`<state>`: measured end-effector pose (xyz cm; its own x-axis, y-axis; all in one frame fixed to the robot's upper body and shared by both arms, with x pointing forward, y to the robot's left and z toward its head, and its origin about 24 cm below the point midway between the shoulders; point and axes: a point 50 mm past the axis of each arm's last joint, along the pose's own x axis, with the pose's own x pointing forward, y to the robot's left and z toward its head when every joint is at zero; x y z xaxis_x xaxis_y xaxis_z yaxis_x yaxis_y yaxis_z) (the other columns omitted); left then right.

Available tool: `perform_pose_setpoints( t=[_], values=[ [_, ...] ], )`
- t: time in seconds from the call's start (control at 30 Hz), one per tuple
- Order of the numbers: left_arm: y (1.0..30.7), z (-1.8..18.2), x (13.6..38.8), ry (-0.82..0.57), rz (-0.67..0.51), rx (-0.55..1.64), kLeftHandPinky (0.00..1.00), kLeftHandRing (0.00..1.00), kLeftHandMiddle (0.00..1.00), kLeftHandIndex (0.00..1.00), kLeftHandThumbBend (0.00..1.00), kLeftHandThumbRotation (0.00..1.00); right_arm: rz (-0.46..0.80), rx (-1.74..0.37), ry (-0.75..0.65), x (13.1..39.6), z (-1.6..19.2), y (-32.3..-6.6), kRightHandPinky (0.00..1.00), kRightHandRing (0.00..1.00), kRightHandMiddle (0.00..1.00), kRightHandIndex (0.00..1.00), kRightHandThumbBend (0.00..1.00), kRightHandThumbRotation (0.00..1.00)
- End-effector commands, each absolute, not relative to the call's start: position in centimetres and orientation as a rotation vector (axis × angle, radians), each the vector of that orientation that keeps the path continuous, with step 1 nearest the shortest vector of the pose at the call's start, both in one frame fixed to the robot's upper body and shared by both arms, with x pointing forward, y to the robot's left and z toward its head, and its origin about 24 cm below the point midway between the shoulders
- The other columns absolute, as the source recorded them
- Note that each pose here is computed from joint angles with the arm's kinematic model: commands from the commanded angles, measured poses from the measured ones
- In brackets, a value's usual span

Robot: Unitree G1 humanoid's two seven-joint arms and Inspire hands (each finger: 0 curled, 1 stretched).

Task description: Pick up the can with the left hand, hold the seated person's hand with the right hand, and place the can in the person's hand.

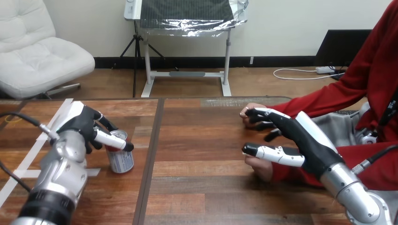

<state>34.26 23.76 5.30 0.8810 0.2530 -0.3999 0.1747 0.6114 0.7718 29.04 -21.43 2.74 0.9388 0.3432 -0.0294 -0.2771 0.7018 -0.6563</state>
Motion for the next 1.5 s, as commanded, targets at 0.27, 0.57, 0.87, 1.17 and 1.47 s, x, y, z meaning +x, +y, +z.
perform_pose_setpoints(
  t=[0.27, 0.57, 0.87, 1.17, 1.47],
  values=[
    [22.7, 14.7, 34.7, 0.184, 0.090, 0.977, 0.24, 0.33, 0.40, 0.44, 0.79, 0.00, 0.363, -1.019, -0.262, 34.0, 9.0, -21.6, 0.68, 0.83, 0.86, 0.87, 0.89, 0.76],
    [22.2, 15.2, 34.2, 0.149, 0.076, 0.965, 0.22, 0.31, 0.38, 0.43, 0.80, 0.00, 0.391, -1.062, -0.204, 34.4, 8.8, -22.2, 0.71, 0.85, 0.87, 0.89, 0.90, 0.71],
    [21.8, 15.6, 33.8, 0.122, 0.061, 0.954, 0.20, 0.30, 0.37, 0.43, 0.80, 0.00, 0.389, -1.080, -0.167, 34.6, 8.5, -22.7, 0.72, 0.86, 0.87, 0.88, 0.93, 0.67],
    [21.6, 15.8, 33.4, 0.105, 0.055, 0.955, 0.19, 0.29, 0.37, 0.42, 0.80, 0.00, 0.365, -1.117, -0.156, 34.7, 8.3, -23.2, 0.70, 0.84, 0.86, 0.87, 0.93, 0.68],
    [21.5, 16.0, 33.2, 0.095, 0.053, 0.949, 0.21, 0.30, 0.38, 0.42, 0.80, 0.00, 0.341, -1.125, -0.137, 34.8, 8.4, -23.9, 0.73, 0.84, 0.86, 0.87, 0.93, 0.68]
  ],
)
